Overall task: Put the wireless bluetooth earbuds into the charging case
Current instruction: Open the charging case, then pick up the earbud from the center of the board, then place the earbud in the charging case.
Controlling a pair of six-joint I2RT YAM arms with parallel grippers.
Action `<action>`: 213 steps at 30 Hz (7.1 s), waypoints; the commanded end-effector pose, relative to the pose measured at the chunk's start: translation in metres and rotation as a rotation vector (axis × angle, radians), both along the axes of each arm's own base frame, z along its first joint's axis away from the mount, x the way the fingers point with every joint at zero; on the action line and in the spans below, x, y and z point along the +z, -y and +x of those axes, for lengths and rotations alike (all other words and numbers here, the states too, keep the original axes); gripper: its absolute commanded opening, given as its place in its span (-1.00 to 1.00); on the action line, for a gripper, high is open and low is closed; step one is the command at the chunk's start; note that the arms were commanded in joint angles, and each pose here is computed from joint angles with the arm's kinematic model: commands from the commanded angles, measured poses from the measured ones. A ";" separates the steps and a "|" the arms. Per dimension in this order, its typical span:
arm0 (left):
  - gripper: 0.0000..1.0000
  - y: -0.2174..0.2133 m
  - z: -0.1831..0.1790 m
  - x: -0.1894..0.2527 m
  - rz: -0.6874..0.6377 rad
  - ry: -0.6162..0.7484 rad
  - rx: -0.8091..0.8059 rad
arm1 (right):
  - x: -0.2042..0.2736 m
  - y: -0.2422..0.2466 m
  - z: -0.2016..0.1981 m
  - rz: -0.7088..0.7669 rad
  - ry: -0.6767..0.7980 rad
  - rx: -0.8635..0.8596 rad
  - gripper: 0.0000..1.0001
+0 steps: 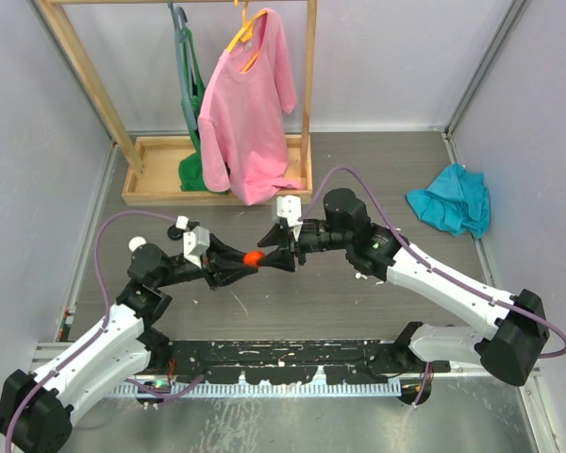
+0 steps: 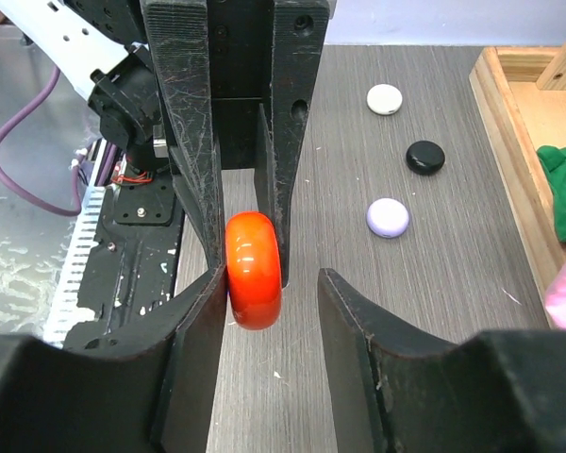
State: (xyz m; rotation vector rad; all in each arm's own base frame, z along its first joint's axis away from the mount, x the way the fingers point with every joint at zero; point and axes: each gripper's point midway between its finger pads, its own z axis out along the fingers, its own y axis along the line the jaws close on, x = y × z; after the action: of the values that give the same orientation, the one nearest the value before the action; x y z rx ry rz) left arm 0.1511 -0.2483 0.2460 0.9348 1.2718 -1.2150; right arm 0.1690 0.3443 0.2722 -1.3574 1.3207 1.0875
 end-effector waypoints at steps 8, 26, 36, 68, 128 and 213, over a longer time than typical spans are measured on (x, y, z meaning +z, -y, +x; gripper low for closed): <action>-0.99 0.004 -0.010 0.008 -0.007 0.176 -0.038 | 0.038 0.011 0.035 0.102 0.108 -0.223 0.03; -0.99 -0.006 0.012 -0.016 0.017 0.219 0.124 | 0.005 0.050 0.094 0.037 -0.141 -0.681 0.36; -0.99 -0.009 0.019 -0.032 0.047 0.299 0.164 | -0.102 0.111 0.157 -0.246 -0.394 -1.085 0.43; -0.99 -0.009 0.030 -0.045 0.102 0.270 0.202 | -0.242 0.139 0.192 -0.558 -0.705 -1.176 -0.11; -1.00 -0.008 0.025 -0.040 0.092 0.254 0.184 | -0.248 0.128 0.167 -0.799 -0.763 -1.113 -0.23; -0.99 -0.017 0.035 -0.011 0.027 0.461 0.286 | 0.042 0.030 0.046 0.373 -0.109 -0.536 -0.53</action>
State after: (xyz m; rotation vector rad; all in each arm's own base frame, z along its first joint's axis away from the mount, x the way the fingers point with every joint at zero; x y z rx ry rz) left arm 0.1892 -0.2299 0.2020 0.9497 1.1653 -0.7445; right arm 0.2338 0.3047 0.2613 -0.6334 1.6109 0.8537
